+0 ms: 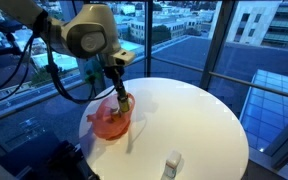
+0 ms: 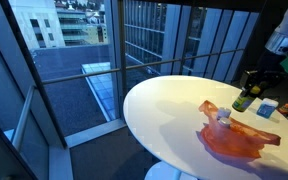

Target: Pick up the yellow and brown bottle, then place it in the plastic

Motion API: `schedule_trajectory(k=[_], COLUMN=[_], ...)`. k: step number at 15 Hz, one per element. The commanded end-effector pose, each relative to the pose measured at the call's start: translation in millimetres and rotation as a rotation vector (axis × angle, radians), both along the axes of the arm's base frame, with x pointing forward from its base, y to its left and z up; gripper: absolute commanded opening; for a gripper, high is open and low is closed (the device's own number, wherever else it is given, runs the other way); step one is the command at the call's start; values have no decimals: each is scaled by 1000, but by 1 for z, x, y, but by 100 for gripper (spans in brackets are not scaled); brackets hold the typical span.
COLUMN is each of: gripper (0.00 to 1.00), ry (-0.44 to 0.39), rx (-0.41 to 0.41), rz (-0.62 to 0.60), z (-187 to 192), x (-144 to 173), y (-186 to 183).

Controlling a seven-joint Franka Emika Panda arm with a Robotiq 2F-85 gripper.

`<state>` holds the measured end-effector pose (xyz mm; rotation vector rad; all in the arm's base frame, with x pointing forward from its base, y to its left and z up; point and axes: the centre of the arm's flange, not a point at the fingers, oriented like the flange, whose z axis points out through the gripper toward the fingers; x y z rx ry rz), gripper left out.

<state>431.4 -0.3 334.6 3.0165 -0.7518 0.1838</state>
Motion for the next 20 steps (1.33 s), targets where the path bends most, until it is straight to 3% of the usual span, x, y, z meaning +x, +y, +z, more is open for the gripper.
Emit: schedule_trajectory(k=[1,8,16,20], gripper=[30,30,30,30], ry=[20,108,180,162], rx=[56,120,103,75], rz=[43,58,36,39], z=[7,-11,-49,-69], x=[-9,-15,-20,-20], y=[15,28,19,14])
